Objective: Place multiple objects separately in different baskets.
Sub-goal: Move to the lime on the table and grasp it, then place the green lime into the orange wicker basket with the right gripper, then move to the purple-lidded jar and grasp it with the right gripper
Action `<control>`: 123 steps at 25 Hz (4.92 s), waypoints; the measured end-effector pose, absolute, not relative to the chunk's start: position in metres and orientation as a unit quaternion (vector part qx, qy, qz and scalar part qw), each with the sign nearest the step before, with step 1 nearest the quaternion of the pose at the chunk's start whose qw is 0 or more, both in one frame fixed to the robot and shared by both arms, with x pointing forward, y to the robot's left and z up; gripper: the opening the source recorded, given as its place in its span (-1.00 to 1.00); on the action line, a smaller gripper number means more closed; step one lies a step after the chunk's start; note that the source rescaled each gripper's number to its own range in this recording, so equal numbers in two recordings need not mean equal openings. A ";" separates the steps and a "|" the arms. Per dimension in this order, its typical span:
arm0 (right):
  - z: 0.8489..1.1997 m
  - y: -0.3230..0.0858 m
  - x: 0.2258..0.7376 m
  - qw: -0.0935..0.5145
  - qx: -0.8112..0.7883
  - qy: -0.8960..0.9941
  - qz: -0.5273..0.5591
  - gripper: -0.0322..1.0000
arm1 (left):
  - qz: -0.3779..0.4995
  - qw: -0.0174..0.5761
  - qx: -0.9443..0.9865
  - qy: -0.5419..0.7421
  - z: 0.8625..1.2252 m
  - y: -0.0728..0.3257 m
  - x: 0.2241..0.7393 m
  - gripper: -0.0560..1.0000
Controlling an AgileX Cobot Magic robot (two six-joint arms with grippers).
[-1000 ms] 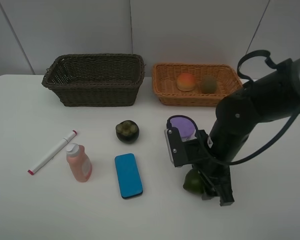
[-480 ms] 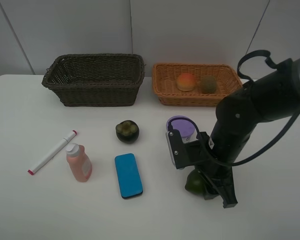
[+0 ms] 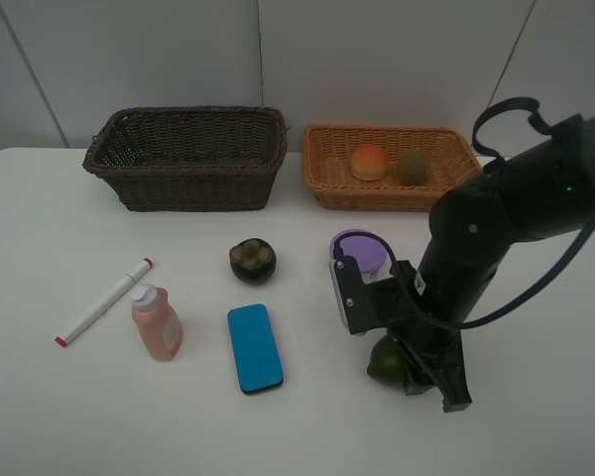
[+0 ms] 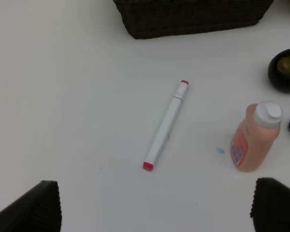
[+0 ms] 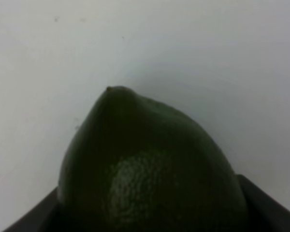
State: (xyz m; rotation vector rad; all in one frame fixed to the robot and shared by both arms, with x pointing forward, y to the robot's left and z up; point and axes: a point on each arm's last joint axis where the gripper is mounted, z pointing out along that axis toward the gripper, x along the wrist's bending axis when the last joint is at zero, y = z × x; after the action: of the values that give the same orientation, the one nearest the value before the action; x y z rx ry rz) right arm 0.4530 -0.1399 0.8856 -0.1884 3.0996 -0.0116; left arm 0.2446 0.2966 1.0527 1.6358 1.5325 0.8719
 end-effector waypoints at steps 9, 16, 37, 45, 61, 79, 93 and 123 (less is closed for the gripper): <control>0.920 -0.143 0.454 0.080 -0.081 0.993 0.017 -0.74 | 0.338 0.360 0.635 0.594 1.053 0.297 0.245 1.00; 0.955 -0.150 0.464 0.144 -0.080 0.986 0.033 -0.74 | 0.338 0.360 0.635 0.594 1.053 0.297 0.245 1.00; 1.017 -0.206 0.619 0.359 0.308 0.850 0.232 -0.74 | 0.338 0.360 0.635 0.594 1.053 0.297 0.245 1.00; 0.988 -0.228 0.663 0.349 0.399 0.809 0.253 -0.74 | 0.338 0.360 0.635 0.594 1.053 0.297 0.245 1.00; 0.943 -0.250 0.676 0.315 0.440 0.810 0.224 -0.74 | 0.338 0.360 0.635 0.594 1.053 0.297 0.245 1.00; 0.942 -0.250 0.676 0.310 0.452 0.804 0.230 -0.23 | 0.338 0.360 0.635 0.594 1.053 0.297 0.245 1.00; 0.942 -0.249 0.676 0.310 0.457 0.800 0.235 0.99 | 0.338 0.360 0.635 0.594 1.053 0.297 0.245 1.00; 0.983 -0.233 0.660 0.286 0.481 0.785 0.265 0.99 | 0.338 0.360 0.635 0.594 1.053 0.297 0.245 1.00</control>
State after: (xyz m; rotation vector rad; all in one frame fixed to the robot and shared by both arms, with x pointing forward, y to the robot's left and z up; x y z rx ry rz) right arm 0.6599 -0.2334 0.9832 1.2868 2.0971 0.7092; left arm 0.2446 0.2966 1.0527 1.6358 1.5325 0.8719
